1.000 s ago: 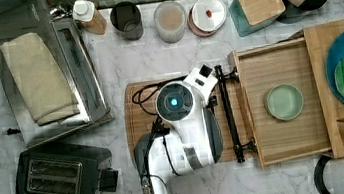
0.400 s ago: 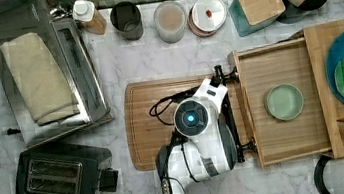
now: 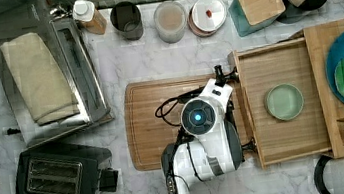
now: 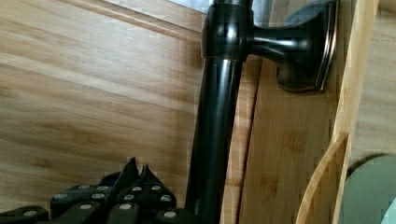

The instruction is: Close the drawer.

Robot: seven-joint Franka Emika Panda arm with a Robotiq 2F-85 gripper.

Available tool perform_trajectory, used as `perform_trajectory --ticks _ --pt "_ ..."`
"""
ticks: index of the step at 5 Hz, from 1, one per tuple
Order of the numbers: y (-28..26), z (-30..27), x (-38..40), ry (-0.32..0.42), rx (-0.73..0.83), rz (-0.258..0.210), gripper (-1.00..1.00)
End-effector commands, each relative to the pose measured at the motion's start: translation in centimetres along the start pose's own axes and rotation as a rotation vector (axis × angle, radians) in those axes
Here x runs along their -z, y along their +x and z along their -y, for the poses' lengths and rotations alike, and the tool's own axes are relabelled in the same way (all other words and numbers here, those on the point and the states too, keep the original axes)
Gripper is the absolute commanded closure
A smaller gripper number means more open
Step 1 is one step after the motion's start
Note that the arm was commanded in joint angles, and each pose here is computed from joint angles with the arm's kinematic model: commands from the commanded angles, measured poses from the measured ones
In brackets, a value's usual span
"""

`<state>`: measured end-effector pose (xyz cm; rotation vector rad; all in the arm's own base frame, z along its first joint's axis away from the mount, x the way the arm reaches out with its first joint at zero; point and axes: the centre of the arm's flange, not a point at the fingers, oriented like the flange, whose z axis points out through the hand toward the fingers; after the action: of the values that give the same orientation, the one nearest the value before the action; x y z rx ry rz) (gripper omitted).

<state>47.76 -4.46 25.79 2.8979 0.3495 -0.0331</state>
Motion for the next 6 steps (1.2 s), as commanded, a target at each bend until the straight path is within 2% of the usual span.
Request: perform_trajectory --ticks 1,2,3,4,6 --pt "-0.4 -10.4 0.3 -0.019 0.037 -0.019 1.0" --pt "-1.4 -14.5 0.8 -0.014 -0.011 -0.014 1.0" --pt "-3.0 -18.6 0.8 -0.015 -0.09 -0.038 1.0" --pt "-4.8 -24.0 -0.6 0.001 -0.12 -0.096 1.0" --pt "-7.1 -33.0 -0.6 -0.044 -0.101 -0.135 1.0"
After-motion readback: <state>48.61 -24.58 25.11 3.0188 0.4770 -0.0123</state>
